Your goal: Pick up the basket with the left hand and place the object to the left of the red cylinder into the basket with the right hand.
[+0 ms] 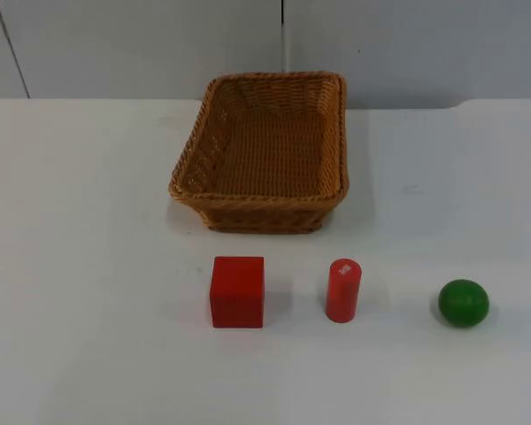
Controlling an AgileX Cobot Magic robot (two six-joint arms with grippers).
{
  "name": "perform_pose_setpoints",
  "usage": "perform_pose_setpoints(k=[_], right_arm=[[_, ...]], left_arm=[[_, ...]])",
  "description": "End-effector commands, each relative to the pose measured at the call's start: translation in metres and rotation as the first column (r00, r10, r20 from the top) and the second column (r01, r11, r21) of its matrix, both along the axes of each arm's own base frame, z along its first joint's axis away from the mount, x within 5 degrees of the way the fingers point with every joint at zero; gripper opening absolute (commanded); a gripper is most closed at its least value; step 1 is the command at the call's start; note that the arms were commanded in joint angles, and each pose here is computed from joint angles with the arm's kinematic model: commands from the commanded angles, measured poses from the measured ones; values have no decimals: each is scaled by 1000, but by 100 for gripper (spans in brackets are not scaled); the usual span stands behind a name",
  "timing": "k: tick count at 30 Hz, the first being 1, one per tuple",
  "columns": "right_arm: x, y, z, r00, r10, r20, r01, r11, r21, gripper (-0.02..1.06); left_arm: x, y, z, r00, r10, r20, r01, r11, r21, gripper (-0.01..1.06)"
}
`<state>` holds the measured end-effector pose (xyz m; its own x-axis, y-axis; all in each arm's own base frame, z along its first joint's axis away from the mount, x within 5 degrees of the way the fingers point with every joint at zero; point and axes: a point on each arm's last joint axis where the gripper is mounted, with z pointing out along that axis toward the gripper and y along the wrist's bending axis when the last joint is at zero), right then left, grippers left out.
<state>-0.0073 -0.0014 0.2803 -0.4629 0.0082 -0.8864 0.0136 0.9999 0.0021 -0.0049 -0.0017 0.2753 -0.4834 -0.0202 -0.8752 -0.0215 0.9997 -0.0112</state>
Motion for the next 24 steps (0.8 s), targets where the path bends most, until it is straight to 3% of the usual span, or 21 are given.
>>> perform_pose_setpoints(k=[1,15,24], right_arm=[[-1,0,1,1000,1,15,-1,1000,-9,105],[68,0,52,997,3,-75,-4,1000,-10,105],[136,0,50,974,2,-228,-6,1000,-16,105]], left_arm=[[2,0,6,1000,-2,23,2,1000,-3,105],[73,-1,42,991,-26,-128,20,999,-48,105],[130,0,36,949,-29,-313,13,998,-53,105]])
